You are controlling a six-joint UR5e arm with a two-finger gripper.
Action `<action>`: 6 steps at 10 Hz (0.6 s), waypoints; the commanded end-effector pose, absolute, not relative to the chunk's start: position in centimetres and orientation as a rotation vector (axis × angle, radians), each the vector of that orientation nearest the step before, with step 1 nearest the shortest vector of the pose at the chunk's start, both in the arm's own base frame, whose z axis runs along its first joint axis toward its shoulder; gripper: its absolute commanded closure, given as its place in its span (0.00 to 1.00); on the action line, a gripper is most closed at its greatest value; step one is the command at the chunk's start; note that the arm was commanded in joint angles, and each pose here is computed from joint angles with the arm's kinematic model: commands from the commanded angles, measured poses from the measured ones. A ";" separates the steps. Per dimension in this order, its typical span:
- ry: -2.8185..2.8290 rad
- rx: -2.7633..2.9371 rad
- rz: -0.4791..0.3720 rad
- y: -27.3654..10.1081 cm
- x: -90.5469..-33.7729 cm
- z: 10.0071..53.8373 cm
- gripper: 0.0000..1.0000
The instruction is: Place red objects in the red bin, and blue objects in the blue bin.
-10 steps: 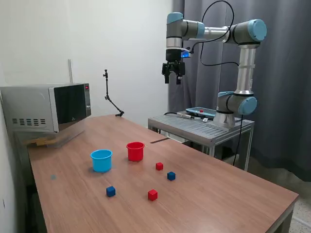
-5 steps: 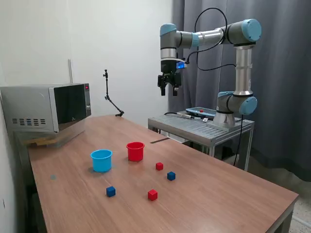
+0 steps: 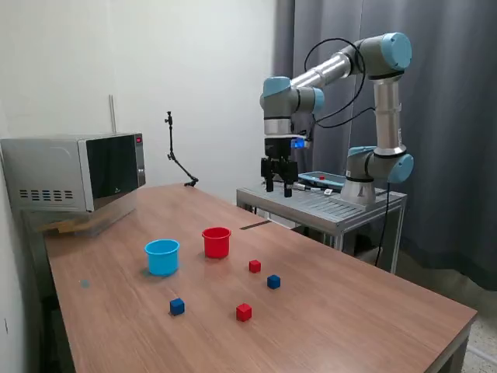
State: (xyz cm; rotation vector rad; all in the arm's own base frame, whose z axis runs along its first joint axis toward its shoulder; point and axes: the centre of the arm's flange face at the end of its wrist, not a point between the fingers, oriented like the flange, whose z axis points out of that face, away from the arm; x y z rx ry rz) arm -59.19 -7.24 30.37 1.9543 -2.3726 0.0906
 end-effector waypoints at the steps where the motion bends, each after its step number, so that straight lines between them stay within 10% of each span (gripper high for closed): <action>1: -2.391 1.941 0.095 -8.9 -59.7 27.6 0.00; 6: -2.375 2.038 0.183 -12.3 -63.0 18.7 0.00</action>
